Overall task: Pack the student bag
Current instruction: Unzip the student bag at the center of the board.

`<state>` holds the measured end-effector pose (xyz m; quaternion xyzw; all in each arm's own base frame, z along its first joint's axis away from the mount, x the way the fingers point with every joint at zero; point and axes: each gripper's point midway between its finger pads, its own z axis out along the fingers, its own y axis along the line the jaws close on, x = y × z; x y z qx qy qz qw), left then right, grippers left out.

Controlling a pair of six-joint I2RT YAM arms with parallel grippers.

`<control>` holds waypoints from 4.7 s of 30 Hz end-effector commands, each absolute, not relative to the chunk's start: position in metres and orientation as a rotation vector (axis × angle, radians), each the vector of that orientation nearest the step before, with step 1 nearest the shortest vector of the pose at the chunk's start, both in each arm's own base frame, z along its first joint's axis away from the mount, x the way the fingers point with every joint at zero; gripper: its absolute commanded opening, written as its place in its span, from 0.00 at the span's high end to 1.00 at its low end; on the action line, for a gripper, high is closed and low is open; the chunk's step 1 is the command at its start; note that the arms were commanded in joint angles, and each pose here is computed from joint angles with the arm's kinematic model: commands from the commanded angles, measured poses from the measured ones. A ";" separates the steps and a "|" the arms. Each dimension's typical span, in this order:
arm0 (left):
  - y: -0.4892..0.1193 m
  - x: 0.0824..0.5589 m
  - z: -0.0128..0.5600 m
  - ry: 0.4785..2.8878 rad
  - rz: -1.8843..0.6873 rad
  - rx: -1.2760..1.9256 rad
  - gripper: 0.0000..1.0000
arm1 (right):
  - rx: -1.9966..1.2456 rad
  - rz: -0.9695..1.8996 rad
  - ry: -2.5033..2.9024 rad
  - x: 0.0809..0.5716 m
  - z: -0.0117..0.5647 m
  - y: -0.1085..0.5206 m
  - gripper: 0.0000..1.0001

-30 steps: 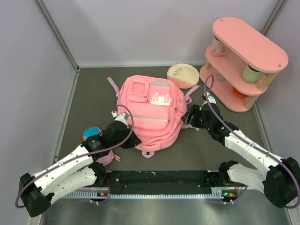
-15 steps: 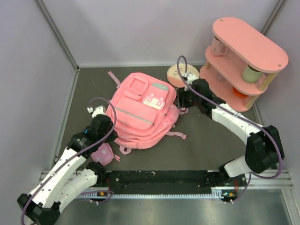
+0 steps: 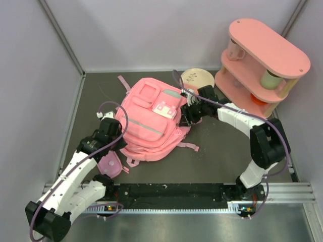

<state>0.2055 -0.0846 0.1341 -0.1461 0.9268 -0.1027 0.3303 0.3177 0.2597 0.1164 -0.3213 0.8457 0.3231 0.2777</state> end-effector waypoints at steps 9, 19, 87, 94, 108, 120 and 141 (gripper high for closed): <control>-0.102 0.234 0.154 2.319 -0.393 -0.332 1.00 | -0.972 0.950 2.222 0.326 0.109 0.271 0.47; -0.107 0.232 0.143 2.345 -0.421 -0.319 1.00 | -0.996 1.034 2.154 0.328 0.119 0.284 0.48; -0.114 0.231 0.128 2.386 -0.453 -0.300 1.00 | -0.962 1.139 2.183 0.318 0.108 0.281 0.90; -0.116 0.232 0.129 2.384 -0.466 -0.302 1.00 | -0.964 1.142 2.177 0.319 0.109 0.282 0.76; -0.117 0.231 0.126 2.390 -0.471 -0.306 1.00 | -0.969 1.175 2.180 0.315 0.107 0.286 0.74; -0.117 0.230 0.124 2.392 -0.476 -0.301 1.00 | -0.975 1.117 2.251 0.304 0.087 0.283 0.72; -0.118 0.232 0.125 2.380 -0.483 -0.303 1.00 | -0.940 0.919 2.256 0.309 0.104 0.279 1.00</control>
